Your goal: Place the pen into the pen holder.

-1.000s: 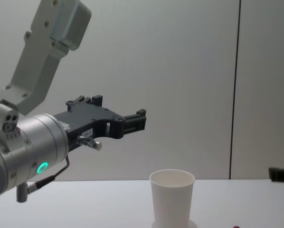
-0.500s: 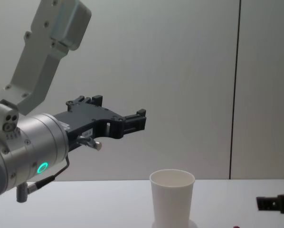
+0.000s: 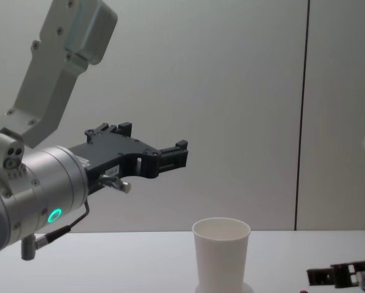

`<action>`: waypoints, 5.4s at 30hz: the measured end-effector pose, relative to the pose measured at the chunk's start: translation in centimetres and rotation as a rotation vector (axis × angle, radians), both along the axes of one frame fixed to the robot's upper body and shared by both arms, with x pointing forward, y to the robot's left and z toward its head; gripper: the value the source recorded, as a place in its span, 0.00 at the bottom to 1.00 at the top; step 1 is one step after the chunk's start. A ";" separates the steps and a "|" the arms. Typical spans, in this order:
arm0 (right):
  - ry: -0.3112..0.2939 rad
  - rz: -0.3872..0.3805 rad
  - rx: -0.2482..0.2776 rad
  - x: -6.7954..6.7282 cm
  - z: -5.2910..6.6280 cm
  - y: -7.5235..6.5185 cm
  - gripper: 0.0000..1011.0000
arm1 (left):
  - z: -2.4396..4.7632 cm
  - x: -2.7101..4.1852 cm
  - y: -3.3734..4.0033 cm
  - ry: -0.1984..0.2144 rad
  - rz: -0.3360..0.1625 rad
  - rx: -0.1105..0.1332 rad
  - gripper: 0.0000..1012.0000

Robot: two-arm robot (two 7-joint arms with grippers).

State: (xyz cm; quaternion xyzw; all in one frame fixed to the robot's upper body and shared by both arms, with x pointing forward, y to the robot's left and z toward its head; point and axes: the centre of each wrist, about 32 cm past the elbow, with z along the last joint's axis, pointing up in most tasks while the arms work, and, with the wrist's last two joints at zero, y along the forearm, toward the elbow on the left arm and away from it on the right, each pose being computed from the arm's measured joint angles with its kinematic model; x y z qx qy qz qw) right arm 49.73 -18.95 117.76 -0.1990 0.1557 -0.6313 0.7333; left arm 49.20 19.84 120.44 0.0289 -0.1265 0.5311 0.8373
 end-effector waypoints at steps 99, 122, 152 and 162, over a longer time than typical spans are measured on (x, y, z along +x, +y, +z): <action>-0.145 -0.017 0.049 3.6 -2.8 3.8 0.18 | 0.00 0.00 0.00 0.000 0.000 0.000 0.99; -0.504 0.073 0.109 3.4 -0.8 3.0 0.18 | 0.00 0.00 0.00 0.000 0.000 0.000 0.99; -0.844 0.280 0.108 9.3 -0.2 4.3 0.18 | 0.00 0.00 0.00 0.000 0.000 0.000 0.99; -0.831 0.334 0.092 10.6 -1.1 5.1 0.18 | 0.00 0.00 0.00 0.000 0.000 0.000 0.99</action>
